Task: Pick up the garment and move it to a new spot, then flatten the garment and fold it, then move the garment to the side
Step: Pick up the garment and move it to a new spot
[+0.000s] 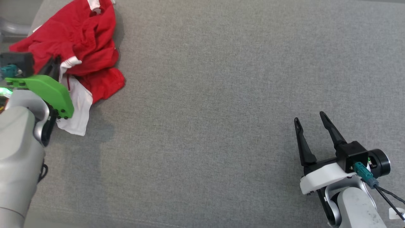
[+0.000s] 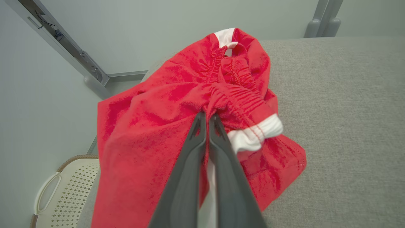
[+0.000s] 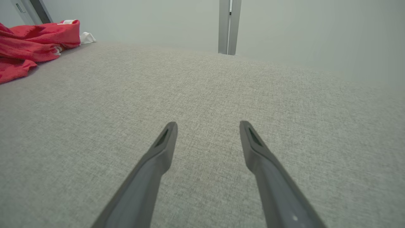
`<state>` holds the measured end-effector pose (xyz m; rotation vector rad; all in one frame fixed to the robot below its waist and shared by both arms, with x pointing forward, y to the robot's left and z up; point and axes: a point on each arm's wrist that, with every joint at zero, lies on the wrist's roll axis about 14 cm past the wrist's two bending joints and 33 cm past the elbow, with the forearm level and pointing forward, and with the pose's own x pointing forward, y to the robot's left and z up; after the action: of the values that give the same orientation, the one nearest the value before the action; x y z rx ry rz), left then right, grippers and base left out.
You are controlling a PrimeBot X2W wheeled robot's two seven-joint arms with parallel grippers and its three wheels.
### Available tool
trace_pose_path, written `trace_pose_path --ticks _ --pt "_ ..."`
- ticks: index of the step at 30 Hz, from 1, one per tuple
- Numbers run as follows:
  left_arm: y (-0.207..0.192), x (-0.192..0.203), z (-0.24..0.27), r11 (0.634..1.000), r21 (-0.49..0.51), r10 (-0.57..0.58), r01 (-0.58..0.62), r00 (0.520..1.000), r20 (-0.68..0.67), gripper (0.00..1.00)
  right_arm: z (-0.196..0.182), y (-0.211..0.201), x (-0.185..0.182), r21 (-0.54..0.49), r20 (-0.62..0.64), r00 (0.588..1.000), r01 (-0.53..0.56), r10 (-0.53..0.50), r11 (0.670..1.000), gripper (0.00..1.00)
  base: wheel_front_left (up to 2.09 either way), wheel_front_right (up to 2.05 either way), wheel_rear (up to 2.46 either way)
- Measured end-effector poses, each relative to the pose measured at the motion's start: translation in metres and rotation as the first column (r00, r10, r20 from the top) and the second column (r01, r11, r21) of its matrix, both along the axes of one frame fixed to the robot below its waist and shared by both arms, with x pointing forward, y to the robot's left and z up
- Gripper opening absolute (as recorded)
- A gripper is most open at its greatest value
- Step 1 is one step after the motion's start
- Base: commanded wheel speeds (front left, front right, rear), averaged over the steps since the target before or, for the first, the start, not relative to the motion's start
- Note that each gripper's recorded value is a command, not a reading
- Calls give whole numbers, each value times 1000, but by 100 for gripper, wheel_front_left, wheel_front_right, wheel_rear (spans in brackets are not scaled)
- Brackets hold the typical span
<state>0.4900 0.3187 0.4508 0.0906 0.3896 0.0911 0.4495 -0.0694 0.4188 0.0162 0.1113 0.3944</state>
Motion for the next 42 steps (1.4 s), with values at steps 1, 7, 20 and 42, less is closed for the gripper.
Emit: trace_pose_path --ticks 1,7,20,42 --pt "4 1 13 1000 7 2 -3 1000 29 0 4 1 -2 3 6 1000 0 0 1000 100 0 0 0" --pt "20 2 113 1000 9 -9 7 972 234 0 31 3 -15 29 54 999 4 -6 1000 100 0 0 0" --pt "-108 -41 277 902 -85 -316 423 781 538 0 53 -48 -56 57 74 986 146 -150 988 100 0 0 0" --pt "-294 -80 222 454 -443 -678 773 622 392 0 83 -120 -83 108 143 920 351 -364 930 100 0 0 0"
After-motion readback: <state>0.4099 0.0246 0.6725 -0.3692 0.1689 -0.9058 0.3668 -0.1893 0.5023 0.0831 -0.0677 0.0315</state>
